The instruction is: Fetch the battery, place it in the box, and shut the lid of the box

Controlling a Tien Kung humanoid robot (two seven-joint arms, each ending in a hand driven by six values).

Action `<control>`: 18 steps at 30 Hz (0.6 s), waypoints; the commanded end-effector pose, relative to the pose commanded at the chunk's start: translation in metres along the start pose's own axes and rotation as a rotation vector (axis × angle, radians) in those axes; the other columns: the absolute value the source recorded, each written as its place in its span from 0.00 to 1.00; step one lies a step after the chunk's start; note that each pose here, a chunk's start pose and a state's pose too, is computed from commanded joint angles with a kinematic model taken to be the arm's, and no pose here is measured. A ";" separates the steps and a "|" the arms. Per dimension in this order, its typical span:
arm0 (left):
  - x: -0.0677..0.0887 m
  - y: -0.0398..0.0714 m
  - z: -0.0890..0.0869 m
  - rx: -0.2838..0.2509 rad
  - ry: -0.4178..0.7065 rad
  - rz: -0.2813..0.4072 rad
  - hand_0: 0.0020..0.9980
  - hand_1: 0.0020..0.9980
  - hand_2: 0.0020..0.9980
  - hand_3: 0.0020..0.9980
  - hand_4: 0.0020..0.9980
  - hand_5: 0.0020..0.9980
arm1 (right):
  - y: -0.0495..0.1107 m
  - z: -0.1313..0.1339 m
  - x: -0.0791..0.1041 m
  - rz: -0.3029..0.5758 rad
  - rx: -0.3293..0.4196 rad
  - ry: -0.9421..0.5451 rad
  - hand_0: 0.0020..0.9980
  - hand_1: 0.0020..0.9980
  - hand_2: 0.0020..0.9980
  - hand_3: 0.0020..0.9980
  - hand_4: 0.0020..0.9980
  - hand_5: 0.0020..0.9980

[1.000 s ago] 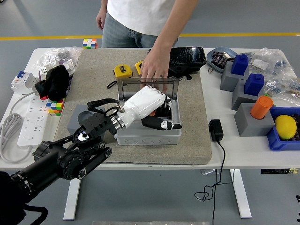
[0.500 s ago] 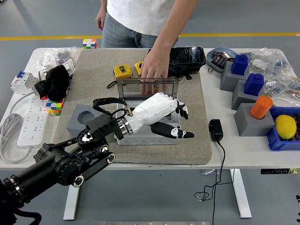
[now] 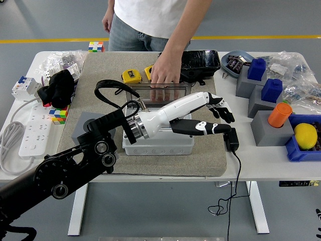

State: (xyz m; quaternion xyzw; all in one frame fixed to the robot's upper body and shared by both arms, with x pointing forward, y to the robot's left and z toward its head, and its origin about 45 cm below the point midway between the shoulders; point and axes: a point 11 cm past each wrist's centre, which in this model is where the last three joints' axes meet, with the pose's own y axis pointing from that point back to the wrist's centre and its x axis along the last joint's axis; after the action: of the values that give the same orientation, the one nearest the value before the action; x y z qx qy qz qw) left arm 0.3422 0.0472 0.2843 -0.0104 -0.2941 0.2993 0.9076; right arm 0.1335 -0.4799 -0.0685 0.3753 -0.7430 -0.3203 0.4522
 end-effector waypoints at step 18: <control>0.083 0.016 -0.040 0.400 -0.586 0.170 1.00 1.00 1.00 1.00 1.00 1.00 | 0.000 0.005 0.002 0.005 -0.014 0.007 0.79 0.75 0.75 0.80 1.00 1.00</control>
State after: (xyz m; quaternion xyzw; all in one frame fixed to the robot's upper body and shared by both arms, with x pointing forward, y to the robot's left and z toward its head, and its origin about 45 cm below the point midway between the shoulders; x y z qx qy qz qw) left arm 0.4087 0.1124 0.2922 0.2289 -0.4753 0.4157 0.7409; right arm 0.1281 -0.4808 -0.0697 0.3716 -0.7400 -0.3229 0.4582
